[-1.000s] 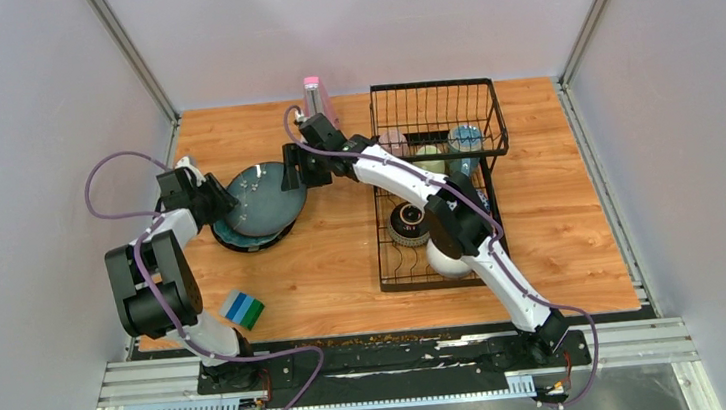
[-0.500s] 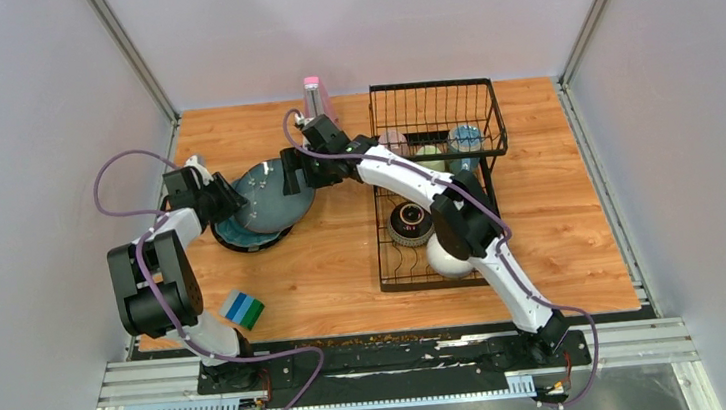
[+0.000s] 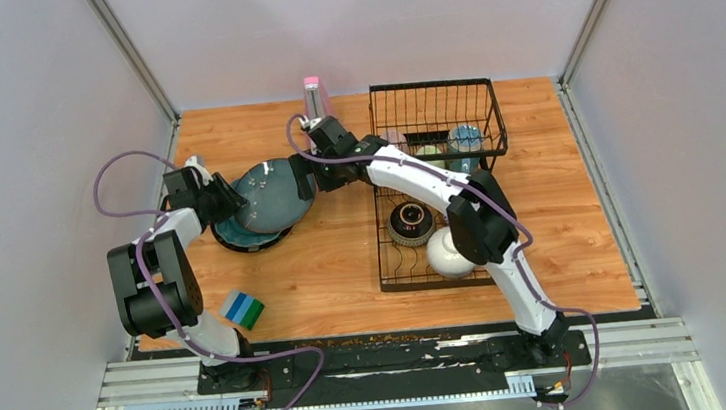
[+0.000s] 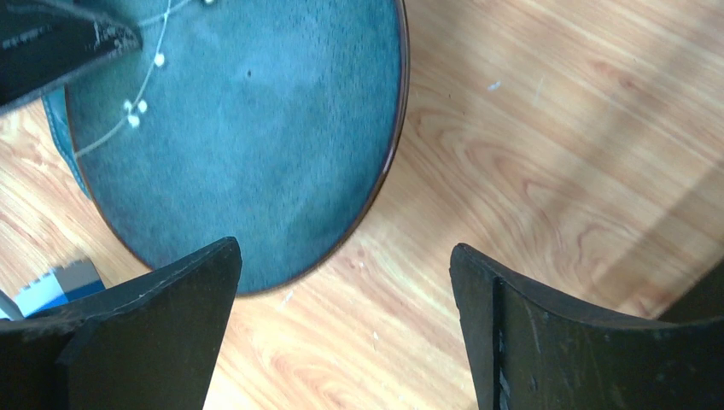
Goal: Load the mixed dishes into the dish rack
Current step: Pick up the plate at the center of the board.
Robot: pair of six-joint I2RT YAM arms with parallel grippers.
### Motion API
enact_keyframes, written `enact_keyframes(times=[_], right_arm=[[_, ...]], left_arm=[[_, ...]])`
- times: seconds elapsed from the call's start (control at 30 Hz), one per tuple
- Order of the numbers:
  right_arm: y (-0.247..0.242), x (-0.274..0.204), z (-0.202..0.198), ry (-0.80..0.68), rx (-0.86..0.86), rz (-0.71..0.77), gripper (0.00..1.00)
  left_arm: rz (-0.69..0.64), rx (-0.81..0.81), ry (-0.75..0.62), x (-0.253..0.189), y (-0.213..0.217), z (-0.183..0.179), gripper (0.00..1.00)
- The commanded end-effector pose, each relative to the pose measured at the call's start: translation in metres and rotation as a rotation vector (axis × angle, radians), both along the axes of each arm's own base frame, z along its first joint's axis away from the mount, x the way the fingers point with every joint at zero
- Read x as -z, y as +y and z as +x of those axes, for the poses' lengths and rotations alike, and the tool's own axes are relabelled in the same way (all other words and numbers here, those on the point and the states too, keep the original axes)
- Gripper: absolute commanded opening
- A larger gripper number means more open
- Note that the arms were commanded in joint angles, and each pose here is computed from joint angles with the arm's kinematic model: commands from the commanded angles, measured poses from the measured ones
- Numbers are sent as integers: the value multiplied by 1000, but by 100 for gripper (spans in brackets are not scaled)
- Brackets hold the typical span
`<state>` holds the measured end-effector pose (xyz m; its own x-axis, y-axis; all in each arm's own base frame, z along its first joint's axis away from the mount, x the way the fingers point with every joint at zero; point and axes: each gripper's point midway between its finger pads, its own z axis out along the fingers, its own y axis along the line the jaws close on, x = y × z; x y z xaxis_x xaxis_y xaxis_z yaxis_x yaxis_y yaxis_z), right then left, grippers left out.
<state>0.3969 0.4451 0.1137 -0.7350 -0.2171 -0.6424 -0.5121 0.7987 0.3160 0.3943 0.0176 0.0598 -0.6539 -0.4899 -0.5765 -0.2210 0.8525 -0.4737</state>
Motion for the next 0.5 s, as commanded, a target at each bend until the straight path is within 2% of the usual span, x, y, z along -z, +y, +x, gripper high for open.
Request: enact_keyframes(times=[0.0, 0.47], right_arm=[[-7, -55, -17, -131, -30, 23, 93], [-50, 12, -72, -72, -153, -186, 93]], left_arm=[[22, -4, 52, 7, 0, -6, 43], [33, -4, 55, 6, 2, -6, 43]])
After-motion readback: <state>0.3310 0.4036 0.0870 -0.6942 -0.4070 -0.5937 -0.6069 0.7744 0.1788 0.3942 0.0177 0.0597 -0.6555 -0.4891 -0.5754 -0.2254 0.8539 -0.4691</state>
